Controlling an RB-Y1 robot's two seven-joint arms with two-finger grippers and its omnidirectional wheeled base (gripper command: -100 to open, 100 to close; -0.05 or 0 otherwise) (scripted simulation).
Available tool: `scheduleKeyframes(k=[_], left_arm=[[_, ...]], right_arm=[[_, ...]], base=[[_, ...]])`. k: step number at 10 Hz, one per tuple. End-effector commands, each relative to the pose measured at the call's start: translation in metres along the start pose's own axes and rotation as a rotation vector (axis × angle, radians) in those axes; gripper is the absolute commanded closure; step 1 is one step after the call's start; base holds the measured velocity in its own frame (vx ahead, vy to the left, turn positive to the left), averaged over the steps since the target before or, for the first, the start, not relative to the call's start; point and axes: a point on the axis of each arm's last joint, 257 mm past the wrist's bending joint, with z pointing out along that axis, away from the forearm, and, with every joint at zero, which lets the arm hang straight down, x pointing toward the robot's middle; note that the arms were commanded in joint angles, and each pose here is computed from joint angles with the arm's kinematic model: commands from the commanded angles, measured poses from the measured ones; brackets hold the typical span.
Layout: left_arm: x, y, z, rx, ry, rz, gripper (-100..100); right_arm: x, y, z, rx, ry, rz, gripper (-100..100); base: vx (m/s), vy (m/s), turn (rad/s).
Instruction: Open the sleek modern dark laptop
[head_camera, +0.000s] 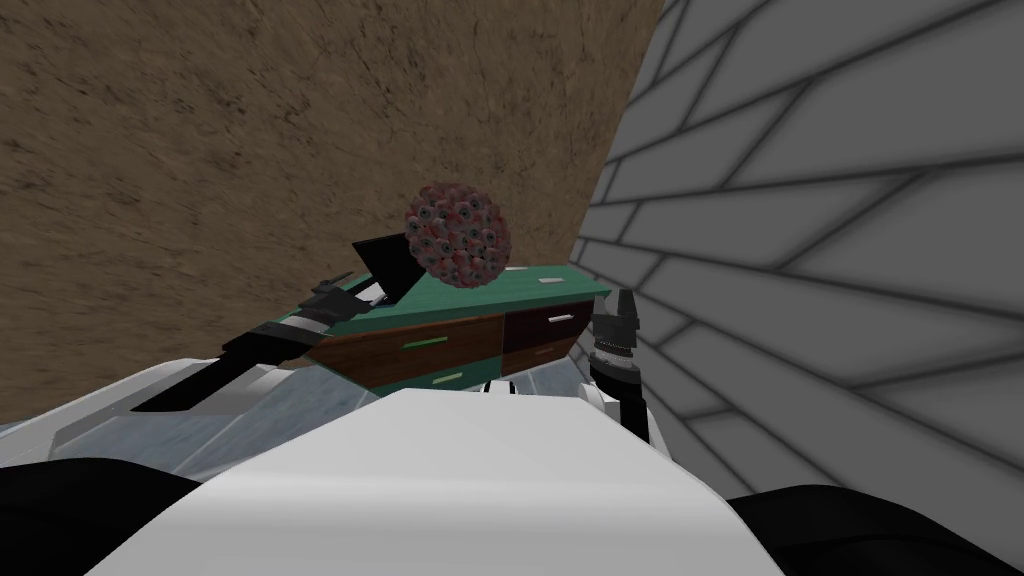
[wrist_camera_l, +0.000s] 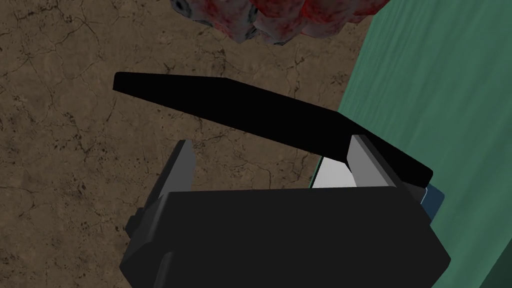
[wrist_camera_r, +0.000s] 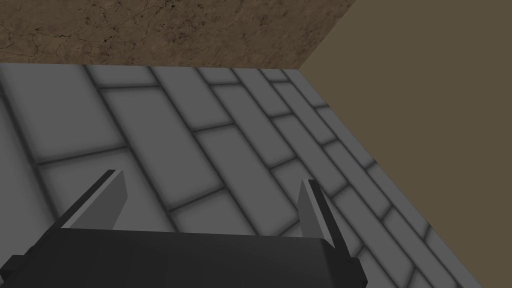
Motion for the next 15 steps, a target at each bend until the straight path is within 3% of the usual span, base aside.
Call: scheduleKeyframes(k=[1,2,3,4,5,6,7,10,11,13,14,15], left_arm=[[-0.017,-0.006,-0.003,-0.017,-0.036,-0.045,-100],[-0.033,-0.009,-0.007,-0.031,-0.069,-0.056,-100],[-0.033,-0.009,-0.007,-0.030,-0.069,-0.076,-100],[-0.048,-0.013,-0.012,-0.041,-0.104,-0.092,-100],[-0.048,-0.013,-0.012,-0.041,-0.104,-0.107,-100],[-0.063,-0.017,-0.017,-0.050,-0.139,-0.127,-100],[-0.063,-0.017,-0.017,-0.049,-0.139,-0.138,-100],[-0.090,-0.025,-0.028,-0.059,-0.208,-0.195,-100],[-0.090,-0.025,-0.028,-0.059,-0.208,-0.198,-100],[-0.114,-0.033,-0.039,-0.063,-0.270,-0.238,-100],[-0.114,-0.033,-0.039,-0.061,-0.271,-0.253,-100],[-0.124,-0.037,-0.044,-0.060,-0.298,-0.277,-100]], right_arm=[[0.000,0.000,0.000,0.000,0.000,0.000,0],[0.000,0.000,0.000,0.000,0.000,0.000,0],[0.000,0.000,0.000,0.000,0.000,0.000,0],[0.000,0.000,0.000,0.000,0.000,0.000,0],[0.000,0.000,0.000,0.000,0.000,0.000,0],[0.000,0.000,0.000,0.000,0.000,0.000,0],[0.000,0.000,0.000,0.000,0.000,0.000,0],[0.000,0.000,0.000,0.000,0.000,0.000,0],[0.000,0.000,0.000,0.000,0.000,0.000,0],[0.000,0.000,0.000,0.000,0.000,0.000,0],[0.000,0.000,0.000,0.000,0.000,0.000,0],[0.000,0.000,0.000,0.000,0.000,0.000,0]], base=[[0.042,-0.089,0.004],[0.036,-0.086,0.006],[0.032,-0.068,0.005],[0.050,-0.087,0.004],[0.035,-0.077,0.012],[0.036,-0.093,0.007],[0.033,-0.071,0.012],[0.038,-0.068,0.010],[0.028,-0.067,0.012],[0.041,-0.091,0.017],[0.044,-0.082,0.012],[0.043,-0.072,0.006]])
